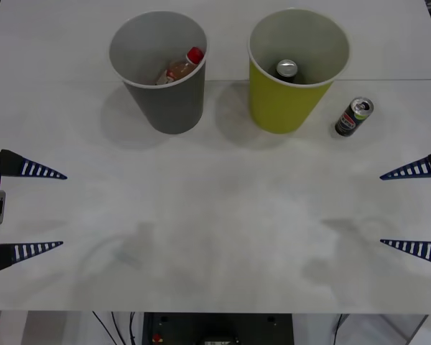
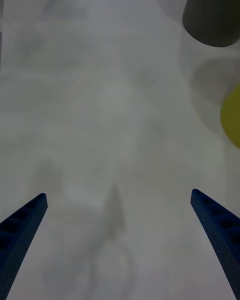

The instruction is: Put the can into the green bin and the plastic bottle into the gray bin

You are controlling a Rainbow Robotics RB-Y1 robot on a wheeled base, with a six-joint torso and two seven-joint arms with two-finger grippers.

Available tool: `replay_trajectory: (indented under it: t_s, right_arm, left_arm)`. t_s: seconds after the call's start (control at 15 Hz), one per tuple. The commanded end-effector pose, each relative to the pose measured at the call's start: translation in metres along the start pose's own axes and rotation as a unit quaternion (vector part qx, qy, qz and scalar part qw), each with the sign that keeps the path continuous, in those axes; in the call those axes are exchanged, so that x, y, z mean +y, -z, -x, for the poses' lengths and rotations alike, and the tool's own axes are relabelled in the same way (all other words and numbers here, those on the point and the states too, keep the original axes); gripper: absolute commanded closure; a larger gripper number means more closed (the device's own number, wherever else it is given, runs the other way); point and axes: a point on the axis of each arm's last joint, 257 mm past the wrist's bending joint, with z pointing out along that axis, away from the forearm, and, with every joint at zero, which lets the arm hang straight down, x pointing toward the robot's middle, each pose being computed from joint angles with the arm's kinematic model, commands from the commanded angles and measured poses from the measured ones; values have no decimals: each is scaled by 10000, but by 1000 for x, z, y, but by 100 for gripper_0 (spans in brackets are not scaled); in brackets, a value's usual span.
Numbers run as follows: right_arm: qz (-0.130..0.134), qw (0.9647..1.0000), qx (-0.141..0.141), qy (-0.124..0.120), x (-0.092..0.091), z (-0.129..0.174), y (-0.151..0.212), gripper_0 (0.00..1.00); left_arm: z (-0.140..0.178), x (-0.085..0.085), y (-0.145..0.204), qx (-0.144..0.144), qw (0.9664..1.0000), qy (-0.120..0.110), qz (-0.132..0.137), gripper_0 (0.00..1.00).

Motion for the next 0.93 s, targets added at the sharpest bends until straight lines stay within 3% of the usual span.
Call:
replay_trajectory:
  t_s: [0.07, 0.13, 0.27, 0.47, 0.67, 0.93]
  right_arm:
    - [0, 10000, 0, 0, 0, 0, 0, 0]
    - [-28, 9999, -37, -108, 4, -3, -1, 0]
    - [-101, 9999, 39, 39, -1, -3, 6, 0]
    - [-212, 9998, 53, -18, -5, -4, 8, 0]
    - [-583, 9980, 68, -247, -13, -13, 8, 0]
    - [-1145, 9912, 78, -654, -18, -29, 0, 0]
  left_arm:
    - [0, 0, 0, 0, 10000, 0, 0, 0]
    - [0, 0, 0, 0, 10000, 0, 0, 0]
    - [0, 0, 0, 0, 10000, 0, 0, 0]
    - [0, 0, 0, 0, 10000, 0, 0, 0]
    - [0, 0, 0, 0, 10000, 0, 0, 0]
    - [0, 0, 0, 0, 10000, 0, 0, 0]
